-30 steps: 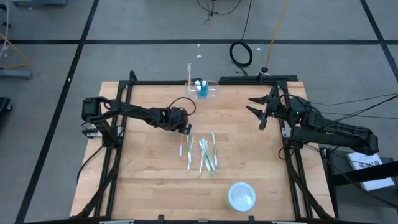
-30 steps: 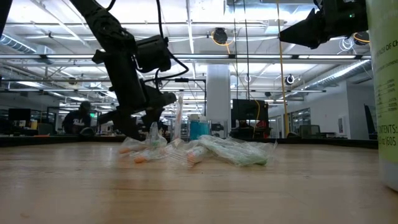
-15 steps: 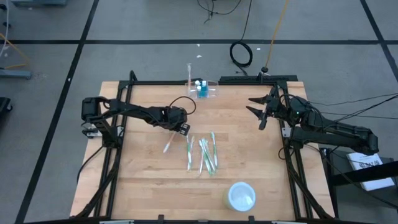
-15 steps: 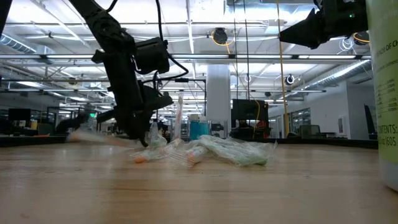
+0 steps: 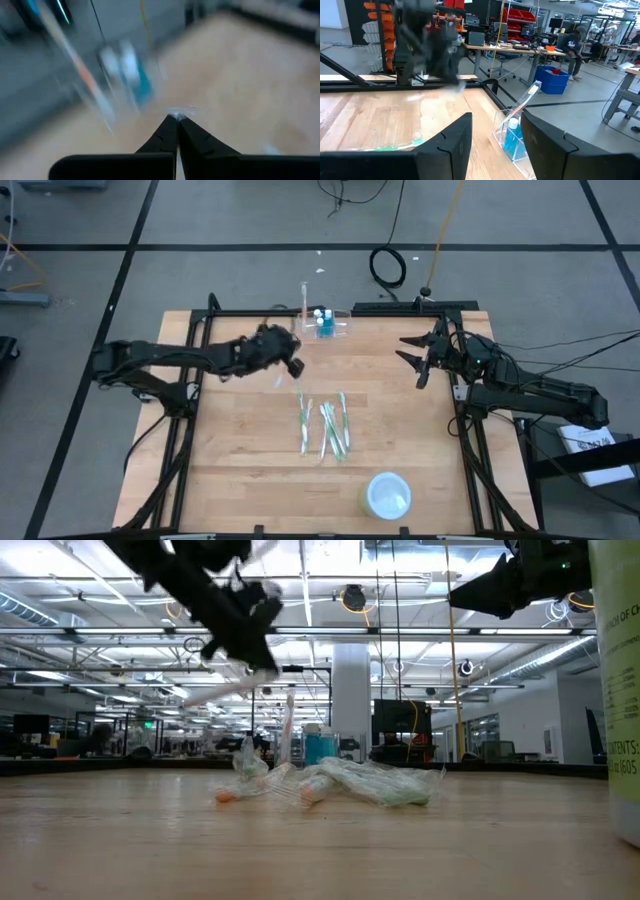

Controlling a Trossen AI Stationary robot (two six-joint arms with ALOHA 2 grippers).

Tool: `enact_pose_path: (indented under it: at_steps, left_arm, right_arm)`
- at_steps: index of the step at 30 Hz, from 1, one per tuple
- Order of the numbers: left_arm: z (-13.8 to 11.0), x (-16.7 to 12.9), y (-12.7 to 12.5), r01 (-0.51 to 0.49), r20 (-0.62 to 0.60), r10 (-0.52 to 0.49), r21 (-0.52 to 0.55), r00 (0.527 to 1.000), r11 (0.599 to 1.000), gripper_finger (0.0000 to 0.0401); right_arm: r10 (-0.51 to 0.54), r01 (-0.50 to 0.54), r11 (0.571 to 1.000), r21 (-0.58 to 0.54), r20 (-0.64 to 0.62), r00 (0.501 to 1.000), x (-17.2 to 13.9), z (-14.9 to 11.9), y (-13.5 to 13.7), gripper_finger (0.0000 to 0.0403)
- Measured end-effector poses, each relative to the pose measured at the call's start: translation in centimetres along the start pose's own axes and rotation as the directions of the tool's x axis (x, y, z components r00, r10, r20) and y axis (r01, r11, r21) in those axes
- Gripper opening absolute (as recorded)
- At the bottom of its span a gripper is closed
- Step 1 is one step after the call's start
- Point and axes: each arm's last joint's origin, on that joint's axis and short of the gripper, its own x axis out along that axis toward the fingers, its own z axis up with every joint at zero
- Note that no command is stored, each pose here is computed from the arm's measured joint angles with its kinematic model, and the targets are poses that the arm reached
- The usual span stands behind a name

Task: Pick & Place toothbrushing station
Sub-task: Put the orange toothbrush into the transparent organizer

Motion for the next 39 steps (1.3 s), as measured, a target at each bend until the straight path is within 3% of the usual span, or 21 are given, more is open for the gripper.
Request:
enact_pose_path:
  at_steps: [4, 9, 11, 15, 22, 30, 39]
  left_arm:
    - [3.7, -2.0, 0.4, -0.125, 0.307, 0.066, 0.176, 0.950, 0.976, 0.0003]
    - [7.1, -2.9, 1.9, -0.139, 0.578, -0.056, 0.288, 0.814, 0.948, 0.0002]
    - [7.7, -2.4, 2.9, -0.130, 0.626, -0.110, 0.325, 0.772, 0.937, 0.0001]
    - [7.9, 0.1, 5.9, -0.098, 0.647, -0.159, 0.342, 0.746, 0.935, 0.0001]
    - [6.6, 5.5, 10.8, -0.026, 0.739, -0.166, 0.241, 0.653, 0.970, 0.0001]
    - [2.5, 10.7, 13.2, 0.001, 0.733, -0.098, 0.131, 0.674, 0.991, 0.0001]
    - [0.7, 12.4, 14.5, -0.059, 0.723, -0.015, 0.077, 0.691, 0.995, 0.0001]
  right_arm:
    - [0.000, 0.000, 1.000, -0.001, 0.000, 1.000, 0.0, 0.0, 0.0, 0.0160]
    - [0.000, 0.000, 1.000, -0.001, 0.000, 1.000, 0.0, 0.0, 0.0, 0.0160]
    - [0.000, 0.000, 1.000, -0.002, 0.000, 1.000, 0.0, 0.0, 0.0, 0.0160]
    - [0.000, 0.000, 1.000, -0.003, 0.000, 1.000, 0.0, 0.0, 0.0, 0.0160]
    - [0.000, 0.000, 1.000, -0.007, 0.001, 1.000, 0.0, 0.0, 0.0, 0.0160]
    - [0.000, 0.000, 1.000, -0.020, -0.001, 1.000, 0.1, 0.0, 0.0, 0.0160]
    - [0.001, -0.001, 1.000, -0.026, -0.009, 1.000, 0.2, -0.1, 0.0, 0.0160]
